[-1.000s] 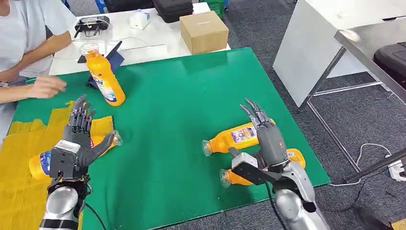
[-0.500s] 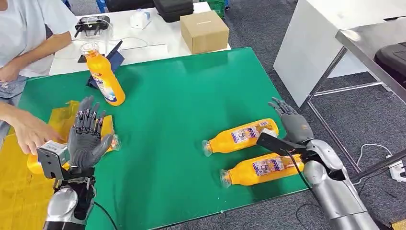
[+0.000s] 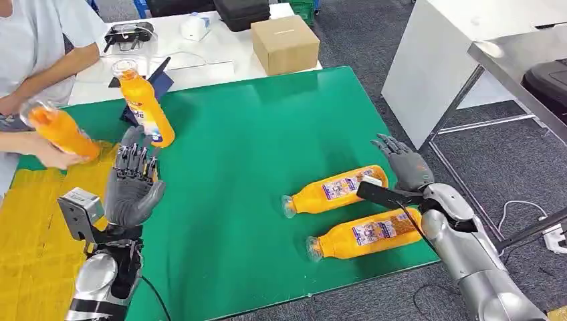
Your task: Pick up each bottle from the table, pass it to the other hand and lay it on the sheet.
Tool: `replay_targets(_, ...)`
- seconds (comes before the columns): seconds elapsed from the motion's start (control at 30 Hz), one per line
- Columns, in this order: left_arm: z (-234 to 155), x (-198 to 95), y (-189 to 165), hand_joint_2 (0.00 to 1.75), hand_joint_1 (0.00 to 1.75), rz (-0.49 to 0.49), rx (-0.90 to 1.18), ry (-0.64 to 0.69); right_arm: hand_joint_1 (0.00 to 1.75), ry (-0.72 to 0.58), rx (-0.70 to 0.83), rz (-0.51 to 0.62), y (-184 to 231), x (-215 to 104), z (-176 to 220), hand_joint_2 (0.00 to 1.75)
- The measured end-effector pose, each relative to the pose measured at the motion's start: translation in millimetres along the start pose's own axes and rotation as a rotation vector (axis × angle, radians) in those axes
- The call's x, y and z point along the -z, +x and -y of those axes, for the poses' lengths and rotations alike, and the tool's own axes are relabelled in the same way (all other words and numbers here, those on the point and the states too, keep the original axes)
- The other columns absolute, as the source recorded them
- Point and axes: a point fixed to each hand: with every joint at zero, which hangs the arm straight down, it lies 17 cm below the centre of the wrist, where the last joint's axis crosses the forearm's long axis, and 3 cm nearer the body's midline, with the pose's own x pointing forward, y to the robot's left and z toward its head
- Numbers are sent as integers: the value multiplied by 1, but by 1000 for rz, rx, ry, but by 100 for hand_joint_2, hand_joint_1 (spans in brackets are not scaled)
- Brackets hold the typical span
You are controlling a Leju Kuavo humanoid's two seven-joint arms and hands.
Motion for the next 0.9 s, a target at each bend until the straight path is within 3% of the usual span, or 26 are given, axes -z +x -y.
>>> replay_targets(0.4,29,9,6,175,0,28,-37,-59,0,153,-43,40,34,19,-63,175)
replay_targets(0.8,31,9,4,175,0,22,-41,-63,0,195,-71,32,36,20,-80,175)
replay_targets(0.9,35,13,5,175,0,28,-45,-70,0,266,-125,-1,34,19,-99,175)
